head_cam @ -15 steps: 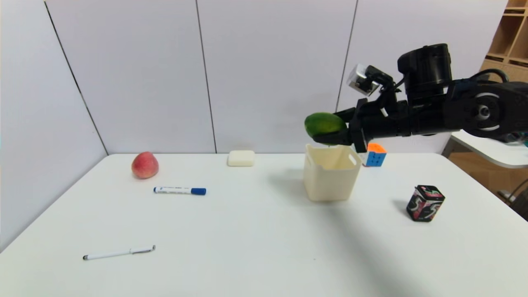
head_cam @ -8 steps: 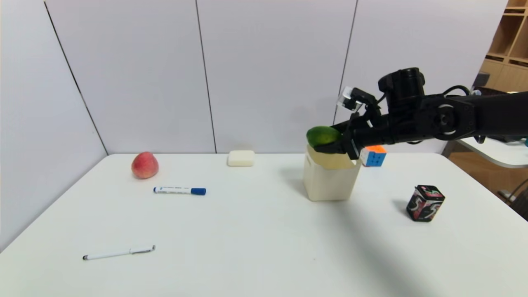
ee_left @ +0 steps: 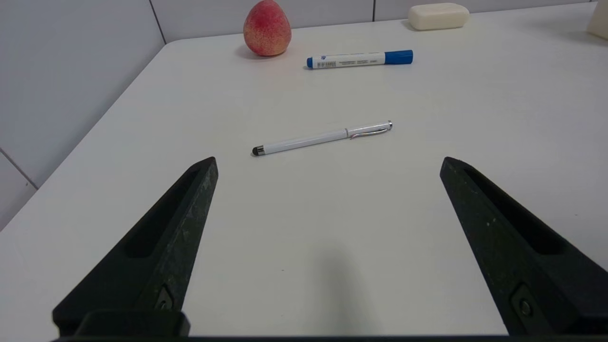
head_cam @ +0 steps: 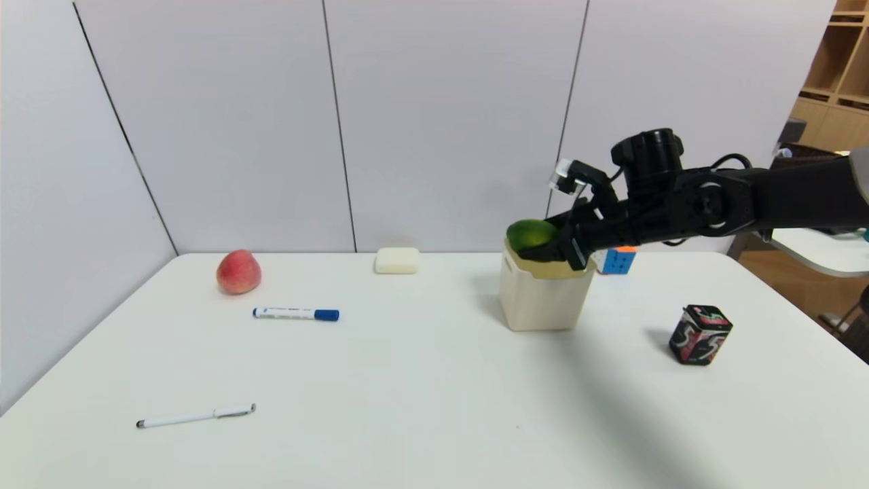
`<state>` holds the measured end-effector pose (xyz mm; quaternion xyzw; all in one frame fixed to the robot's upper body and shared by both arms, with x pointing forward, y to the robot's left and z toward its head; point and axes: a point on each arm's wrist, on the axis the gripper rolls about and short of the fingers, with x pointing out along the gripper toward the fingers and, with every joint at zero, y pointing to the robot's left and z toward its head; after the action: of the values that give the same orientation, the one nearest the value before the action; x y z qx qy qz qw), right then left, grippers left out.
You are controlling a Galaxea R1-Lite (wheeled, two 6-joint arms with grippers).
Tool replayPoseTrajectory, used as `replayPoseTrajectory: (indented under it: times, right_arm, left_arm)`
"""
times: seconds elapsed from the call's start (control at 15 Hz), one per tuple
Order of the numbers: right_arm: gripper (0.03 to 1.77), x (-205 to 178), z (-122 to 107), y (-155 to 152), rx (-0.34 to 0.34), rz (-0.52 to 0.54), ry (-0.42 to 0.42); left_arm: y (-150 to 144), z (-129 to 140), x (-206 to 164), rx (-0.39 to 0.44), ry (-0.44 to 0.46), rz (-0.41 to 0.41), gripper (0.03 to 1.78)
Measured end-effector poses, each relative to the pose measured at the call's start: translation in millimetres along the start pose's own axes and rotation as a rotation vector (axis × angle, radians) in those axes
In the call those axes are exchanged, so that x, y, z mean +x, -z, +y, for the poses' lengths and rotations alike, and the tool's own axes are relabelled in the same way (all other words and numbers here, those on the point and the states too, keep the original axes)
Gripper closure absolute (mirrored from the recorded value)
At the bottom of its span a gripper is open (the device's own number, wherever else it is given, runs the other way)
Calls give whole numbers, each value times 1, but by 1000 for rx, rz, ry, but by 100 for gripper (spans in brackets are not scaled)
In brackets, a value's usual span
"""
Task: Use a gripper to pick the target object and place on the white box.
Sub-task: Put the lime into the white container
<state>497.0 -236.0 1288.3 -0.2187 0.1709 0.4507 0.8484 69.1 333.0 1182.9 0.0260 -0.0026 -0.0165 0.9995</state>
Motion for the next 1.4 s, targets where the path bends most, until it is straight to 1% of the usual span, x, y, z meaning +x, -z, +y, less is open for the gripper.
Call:
replayPoseTrajectory:
  times: [0.53,0.6,0.8,1.07,1.2,1.4]
  right_arm:
    - [79,0,-2,5,3,8,1]
    - [76,0,-2,5,4,9,-1]
    - [53,-1,-2,6,1,12,4]
    - [36,-5,0,5,8,20,-4]
    - [30,-14,3,-2,14,24,-9]
    - [23,-46,15,-22,3,0,11]
  left_arm:
    - [0,0,0,0,0,0,12]
    - [0,0,0,0,0,0,12]
    - [0,0,0,0,0,0,12]
    - [0,0,0,0,0,0,12]
    - [0,0,0,0,0,0,12]
    - [0,0,0,0,0,0,12]
